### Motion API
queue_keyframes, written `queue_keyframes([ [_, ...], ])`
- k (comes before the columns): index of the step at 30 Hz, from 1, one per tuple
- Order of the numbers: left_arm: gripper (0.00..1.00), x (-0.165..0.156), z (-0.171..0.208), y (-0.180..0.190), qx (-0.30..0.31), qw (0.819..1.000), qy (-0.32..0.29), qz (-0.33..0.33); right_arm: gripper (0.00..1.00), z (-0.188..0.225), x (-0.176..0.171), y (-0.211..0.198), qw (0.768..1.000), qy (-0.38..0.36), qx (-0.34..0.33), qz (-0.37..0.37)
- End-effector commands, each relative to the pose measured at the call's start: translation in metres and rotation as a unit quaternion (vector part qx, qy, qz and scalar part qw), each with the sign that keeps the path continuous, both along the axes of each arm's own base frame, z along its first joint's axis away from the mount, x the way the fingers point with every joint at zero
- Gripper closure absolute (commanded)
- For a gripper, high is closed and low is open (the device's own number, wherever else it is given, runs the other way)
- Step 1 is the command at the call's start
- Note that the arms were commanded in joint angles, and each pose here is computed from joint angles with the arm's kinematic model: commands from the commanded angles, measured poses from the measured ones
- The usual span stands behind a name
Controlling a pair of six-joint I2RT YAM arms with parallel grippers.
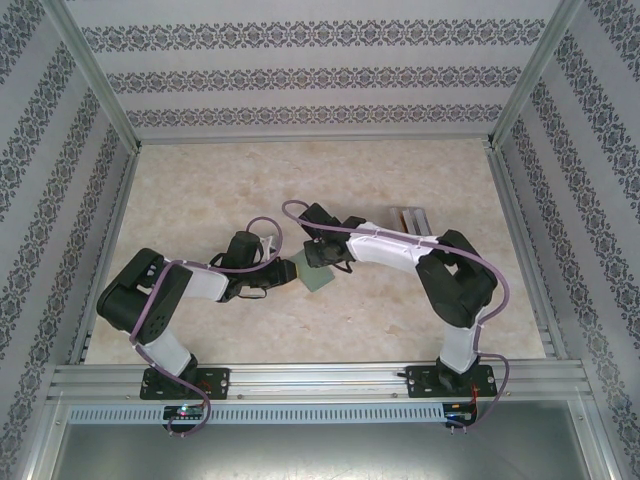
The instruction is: Put the credit cards into the card holder
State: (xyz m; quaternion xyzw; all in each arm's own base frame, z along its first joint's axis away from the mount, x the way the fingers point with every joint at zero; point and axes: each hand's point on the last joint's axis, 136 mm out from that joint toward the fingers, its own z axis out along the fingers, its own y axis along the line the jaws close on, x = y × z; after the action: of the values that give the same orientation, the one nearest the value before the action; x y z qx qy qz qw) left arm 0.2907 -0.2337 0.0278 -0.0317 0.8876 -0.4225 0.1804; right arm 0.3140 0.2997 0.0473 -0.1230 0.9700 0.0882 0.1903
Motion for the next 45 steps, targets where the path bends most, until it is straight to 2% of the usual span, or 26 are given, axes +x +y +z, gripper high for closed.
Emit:
queue_keyframes([
  [1, 0.76, -0.015, -0.029, 0.0, 0.031, 0.999, 0.042, -0.004, 0.65, -0.009, -0.002, 0.007, 1.0, 0.01, -0.018, -0.007],
  [5, 0.76, -0.015, -0.028, 0.0, 0.032, 0.999, 0.041, -0.004, 0.65, -0.017, -0.004, 0.017, 1.0, 0.026, -0.007, -0.005],
  [9, 0.76, -0.014, -0.027, 0.001, 0.037, 0.999, 0.038, -0.004, 0.67, -0.023, -0.009, 0.011, 0.999, 0.044, -0.023, -0.011],
  [15, 0.76, -0.015, -0.028, 0.001, 0.038, 0.999, 0.039, -0.005, 0.74, -0.031, -0.019, 0.003, 0.998, 0.055, -0.031, -0.006],
  [24, 0.76, -0.013, -0.028, 0.001, 0.04, 0.998, 0.04, -0.005, 0.81, -0.019, -0.022, 0.01, 0.998, 0.049, 0.017, 0.023],
  [33, 0.76, -0.014, -0.028, 0.002, 0.044, 0.998, 0.039, -0.009, 0.75, -0.011, -0.016, 0.009, 0.995, 0.063, 0.063, 0.045],
  [41, 0.76, -0.014, -0.028, 0.003, 0.049, 0.998, 0.036, -0.01, 0.88, -0.012, -0.015, 0.01, 0.993, 0.074, 0.08, 0.045],
  [43, 0.76, -0.013, -0.028, 0.003, 0.05, 0.998, 0.036, -0.008, 0.87, -0.011, -0.016, 0.011, 0.993, 0.074, 0.085, 0.046],
  [45, 0.76, -0.014, -0.029, 0.001, 0.047, 0.998, 0.039, -0.012, 0.77, -0.01, -0.017, 0.011, 0.992, 0.075, 0.089, 0.05],
])
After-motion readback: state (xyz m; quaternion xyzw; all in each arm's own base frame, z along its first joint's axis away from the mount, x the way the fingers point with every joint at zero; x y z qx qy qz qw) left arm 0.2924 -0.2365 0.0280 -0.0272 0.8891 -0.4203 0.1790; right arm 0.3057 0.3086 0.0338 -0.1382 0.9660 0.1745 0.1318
